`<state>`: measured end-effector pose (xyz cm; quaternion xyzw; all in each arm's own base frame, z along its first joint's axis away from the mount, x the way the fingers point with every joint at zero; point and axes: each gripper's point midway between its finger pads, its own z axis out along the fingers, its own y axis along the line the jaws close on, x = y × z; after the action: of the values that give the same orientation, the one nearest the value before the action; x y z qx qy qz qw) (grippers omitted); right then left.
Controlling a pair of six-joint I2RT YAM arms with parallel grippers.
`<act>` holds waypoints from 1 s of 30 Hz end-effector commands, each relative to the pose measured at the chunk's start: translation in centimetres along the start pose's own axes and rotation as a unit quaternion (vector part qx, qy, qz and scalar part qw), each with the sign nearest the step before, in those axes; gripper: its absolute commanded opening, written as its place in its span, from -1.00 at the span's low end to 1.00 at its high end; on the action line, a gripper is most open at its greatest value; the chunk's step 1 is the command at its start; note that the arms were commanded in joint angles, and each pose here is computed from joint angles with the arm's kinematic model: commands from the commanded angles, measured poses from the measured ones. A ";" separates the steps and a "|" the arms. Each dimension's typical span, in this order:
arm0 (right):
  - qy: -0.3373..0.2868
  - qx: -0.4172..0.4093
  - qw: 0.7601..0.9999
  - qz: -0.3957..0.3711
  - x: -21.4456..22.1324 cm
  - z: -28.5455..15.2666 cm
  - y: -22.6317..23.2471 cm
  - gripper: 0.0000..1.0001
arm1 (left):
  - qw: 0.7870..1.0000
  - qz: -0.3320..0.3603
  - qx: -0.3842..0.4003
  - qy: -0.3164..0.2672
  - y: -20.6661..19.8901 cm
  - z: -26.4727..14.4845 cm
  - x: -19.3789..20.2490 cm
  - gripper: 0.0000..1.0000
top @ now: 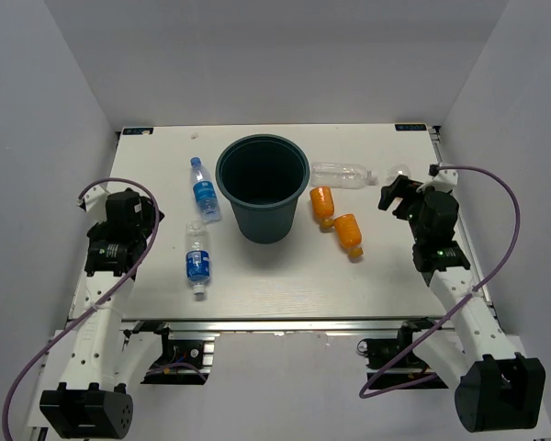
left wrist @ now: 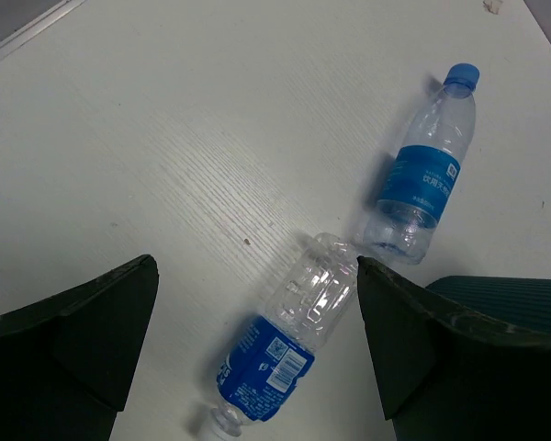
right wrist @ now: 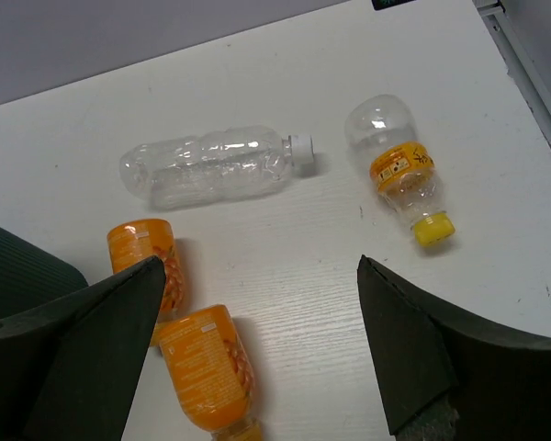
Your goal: Put the plastic bottles in the bin
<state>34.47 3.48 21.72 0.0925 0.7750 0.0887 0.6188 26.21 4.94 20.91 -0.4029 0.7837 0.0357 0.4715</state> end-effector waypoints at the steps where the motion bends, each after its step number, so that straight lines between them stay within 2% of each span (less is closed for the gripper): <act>1: -0.077 -0.015 0.997 0.008 -3.7 -0.7 0.6 0.79 | 1.000 0.008 0.022 0.006 -0.9 -0.5 -0.4 0.96; 8: -0.104 -0.039 0.994 0.009 -3.5 -1.5 1.1 0.79 | 0.994 0.033 0.062 0.078 -2.4 1.3 3.7 0.96; 10: -0.101 -0.038 0.994 0.008 -3.3 -1.4 1.0 0.79 | 0.992 0.038 0.059 0.104 -2.0 2.1 5.8 0.96; 15: -0.089 -0.051 0.995 0.006 -2.9 -1.0 1.5 0.79 | 0.982 0.040 0.112 0.150 -4.0 2.6 10.1 0.96; 17: -0.081 -0.049 0.996 0.005 -2.6 -0.6 1.5 0.79 | 0.978 0.060 0.103 0.174 -4.1 2.9 12.6 0.96; 22: -0.069 -0.050 0.996 0.005 -2.0 -0.2 1.5 0.79 | 0.974 0.128 0.027 0.186 -2.6 4.1 15.5 0.96; 27: -0.069 -0.047 0.996 0.004 -2.0 -0.1 1.4 0.79 | 0.968 0.143 0.024 0.204 -2.4 4.9 17.8 0.95; 30: -0.068 -0.044 0.997 0.004 -1.8 0.0 1.3 0.79 | 0.967 0.147 0.022 0.207 -2.3 5.2 18.1 0.83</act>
<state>34.41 4.46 21.83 0.0734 0.7481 0.1174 0.6489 26.71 -5.43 4.90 -0.2664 0.9219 -0.0004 0.2812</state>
